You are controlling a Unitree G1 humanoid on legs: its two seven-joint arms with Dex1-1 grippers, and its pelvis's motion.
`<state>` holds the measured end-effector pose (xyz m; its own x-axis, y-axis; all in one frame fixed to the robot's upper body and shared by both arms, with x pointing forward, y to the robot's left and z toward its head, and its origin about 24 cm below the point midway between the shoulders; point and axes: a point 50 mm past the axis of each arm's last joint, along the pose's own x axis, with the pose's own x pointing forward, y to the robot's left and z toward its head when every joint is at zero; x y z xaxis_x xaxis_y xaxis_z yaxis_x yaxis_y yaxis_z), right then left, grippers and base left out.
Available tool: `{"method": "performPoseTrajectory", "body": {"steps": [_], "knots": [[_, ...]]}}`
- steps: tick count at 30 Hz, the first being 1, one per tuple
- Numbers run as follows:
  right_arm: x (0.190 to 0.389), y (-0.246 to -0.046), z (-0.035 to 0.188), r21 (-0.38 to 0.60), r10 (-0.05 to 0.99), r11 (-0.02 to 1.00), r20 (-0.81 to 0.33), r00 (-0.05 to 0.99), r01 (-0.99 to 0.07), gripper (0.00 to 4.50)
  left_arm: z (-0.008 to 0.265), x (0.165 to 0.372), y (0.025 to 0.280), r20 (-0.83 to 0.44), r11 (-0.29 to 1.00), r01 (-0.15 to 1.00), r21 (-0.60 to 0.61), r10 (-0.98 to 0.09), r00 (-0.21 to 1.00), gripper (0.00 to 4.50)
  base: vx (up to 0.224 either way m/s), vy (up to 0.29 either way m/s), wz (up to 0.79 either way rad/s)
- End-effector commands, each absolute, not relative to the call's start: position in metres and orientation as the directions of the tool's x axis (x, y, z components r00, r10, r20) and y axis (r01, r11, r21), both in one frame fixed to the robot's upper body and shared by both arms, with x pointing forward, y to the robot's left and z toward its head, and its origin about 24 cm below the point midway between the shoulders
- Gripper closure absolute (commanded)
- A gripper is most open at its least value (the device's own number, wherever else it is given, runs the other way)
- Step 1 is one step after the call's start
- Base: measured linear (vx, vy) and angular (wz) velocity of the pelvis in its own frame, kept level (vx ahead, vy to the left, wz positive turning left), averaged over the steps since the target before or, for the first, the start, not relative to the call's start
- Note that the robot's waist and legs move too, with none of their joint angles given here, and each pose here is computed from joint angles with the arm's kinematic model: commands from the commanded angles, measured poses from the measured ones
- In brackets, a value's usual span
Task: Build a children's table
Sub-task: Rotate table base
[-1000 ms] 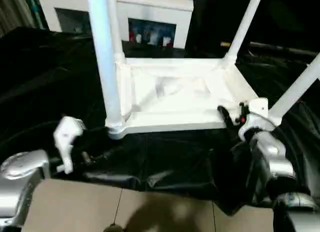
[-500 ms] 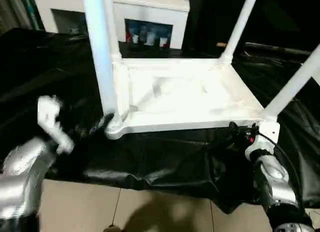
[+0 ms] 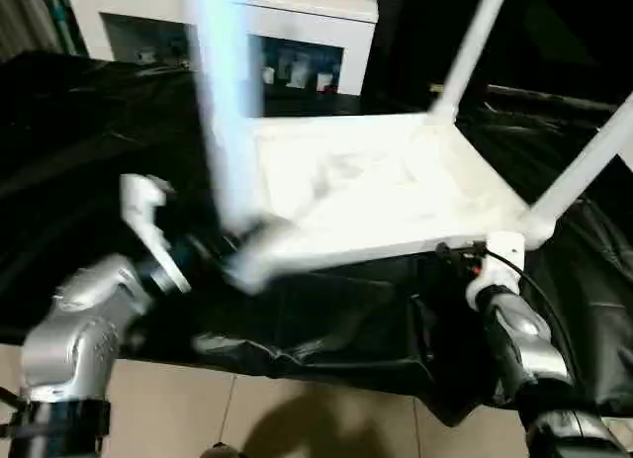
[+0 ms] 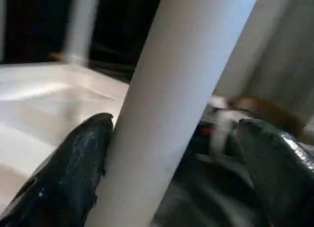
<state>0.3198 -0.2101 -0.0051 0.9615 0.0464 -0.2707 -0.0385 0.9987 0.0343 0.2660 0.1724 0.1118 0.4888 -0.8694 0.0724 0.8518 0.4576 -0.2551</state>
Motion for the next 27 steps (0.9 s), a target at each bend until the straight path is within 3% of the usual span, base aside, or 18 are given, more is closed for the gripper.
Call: {"method": "performPoseTrajectory", "body": {"steps": [1,4,9,16,24,27], "knots": [[0.331,-0.198,0.001,0.019,0.11,0.994,-0.274,0.955,-0.109,0.61,0.122,0.248,0.146,0.067,0.189,0.941,-0.28,-0.974,0.216,0.04,0.0,0.0,0.0],[0.336,-0.187,0.003,0.04,0.159,0.987,-0.272,0.949,-0.154,0.61,0.128,0.242,0.136,0.046,0.092,0.952,-0.29,-0.993,0.11,0.04,0.0,0.0,0.0],[0.342,-0.168,0.006,0.05,0.24,0.971,-0.263,0.934,-0.236,0.61,0.136,0.243,0.119,0.064,0.029,0.961,-0.275,-0.997,0.048,0.04,0.0,0.0,0.0],[0.347,-0.124,0.013,0.012,0.458,0.882,-0.262,0.85,-0.472,0.61,0.136,0.264,0.064,0.069,-0.018,0.982,-0.187,-0.998,-0.005,0.04,0.0,0.0,0.0],[0.346,-0.119,0.012,0.001,0.479,0.868,-0.267,0.836,-0.497,0.61,0.136,0.273,0.044,0.064,-0.008,0.99,-0.144,-0.998,0.002,0.04,0.0,0.0,0.0],[0.346,-0.123,0.011,-0.019,0.462,0.875,-0.268,0.845,-0.485,0.61,0.132,0.285,0.038,0.038,0.091,0.989,-0.113,-0.995,0.095,0.04,0.0,0.0,0.0]]}}
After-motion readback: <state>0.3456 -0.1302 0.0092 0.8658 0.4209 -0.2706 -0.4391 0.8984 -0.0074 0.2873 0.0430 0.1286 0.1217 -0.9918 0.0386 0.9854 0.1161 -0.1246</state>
